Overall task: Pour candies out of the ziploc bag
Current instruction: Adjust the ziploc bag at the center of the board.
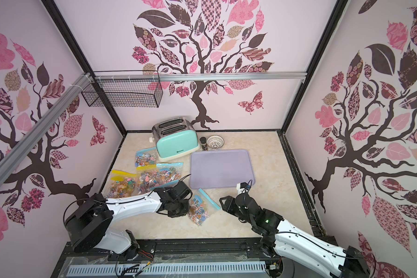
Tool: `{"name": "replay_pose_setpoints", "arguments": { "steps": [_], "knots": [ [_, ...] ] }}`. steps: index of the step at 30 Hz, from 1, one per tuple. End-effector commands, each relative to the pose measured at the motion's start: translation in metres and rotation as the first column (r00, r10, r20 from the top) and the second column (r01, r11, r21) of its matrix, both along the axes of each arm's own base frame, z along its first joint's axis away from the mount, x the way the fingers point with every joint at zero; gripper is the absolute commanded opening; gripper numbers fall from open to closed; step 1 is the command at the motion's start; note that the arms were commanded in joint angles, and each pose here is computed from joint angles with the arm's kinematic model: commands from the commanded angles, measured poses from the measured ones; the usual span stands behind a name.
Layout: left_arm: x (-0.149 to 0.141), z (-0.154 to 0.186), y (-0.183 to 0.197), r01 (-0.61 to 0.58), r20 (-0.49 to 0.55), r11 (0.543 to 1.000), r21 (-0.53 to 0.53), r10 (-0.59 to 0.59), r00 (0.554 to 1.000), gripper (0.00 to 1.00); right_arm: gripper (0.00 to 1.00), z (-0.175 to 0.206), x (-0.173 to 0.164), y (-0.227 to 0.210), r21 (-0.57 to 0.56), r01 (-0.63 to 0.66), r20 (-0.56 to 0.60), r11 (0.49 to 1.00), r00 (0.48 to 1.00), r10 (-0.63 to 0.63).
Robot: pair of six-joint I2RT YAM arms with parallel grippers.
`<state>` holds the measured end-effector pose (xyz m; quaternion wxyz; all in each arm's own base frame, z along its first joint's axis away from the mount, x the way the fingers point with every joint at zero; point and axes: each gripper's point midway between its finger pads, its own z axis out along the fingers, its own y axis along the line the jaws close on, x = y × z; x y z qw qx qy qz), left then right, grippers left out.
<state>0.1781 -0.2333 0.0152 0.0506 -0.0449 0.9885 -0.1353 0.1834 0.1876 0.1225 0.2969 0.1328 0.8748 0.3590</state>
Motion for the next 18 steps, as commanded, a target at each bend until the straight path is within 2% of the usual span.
{"name": "replay_pose_setpoints", "arguments": {
  "steps": [1, 9, 12, 18],
  "knots": [
    [0.014, -0.011, 0.003, -0.031, 0.03, 0.998, 0.049, 0.03, 0.999, 0.1, 0.54, 0.007, -0.001, -0.021, -0.179, -0.015, 0.052, 0.984, 0.998, 0.025],
    [0.063, -0.012, 0.019, -0.075, 0.037, 0.994, 0.083, 0.072, 0.997, 0.09, 0.55, 0.019, 0.004, -0.018, -0.253, -0.059, 0.098, 0.966, 0.991, 0.087],
    [0.078, -0.007, 0.01, -0.045, 0.053, 0.996, 0.08, 0.041, 0.998, 0.09, 0.55, 0.018, 0.007, -0.016, -0.269, -0.063, 0.097, 0.961, 0.991, 0.091],
    [0.091, -0.003, -0.019, 0.021, 0.05, 1.0, 0.0, -0.021, 0.999, 0.08, 0.55, 0.021, 0.012, -0.016, -0.287, -0.054, 0.101, 0.957, 0.991, 0.086]
  ]
}}
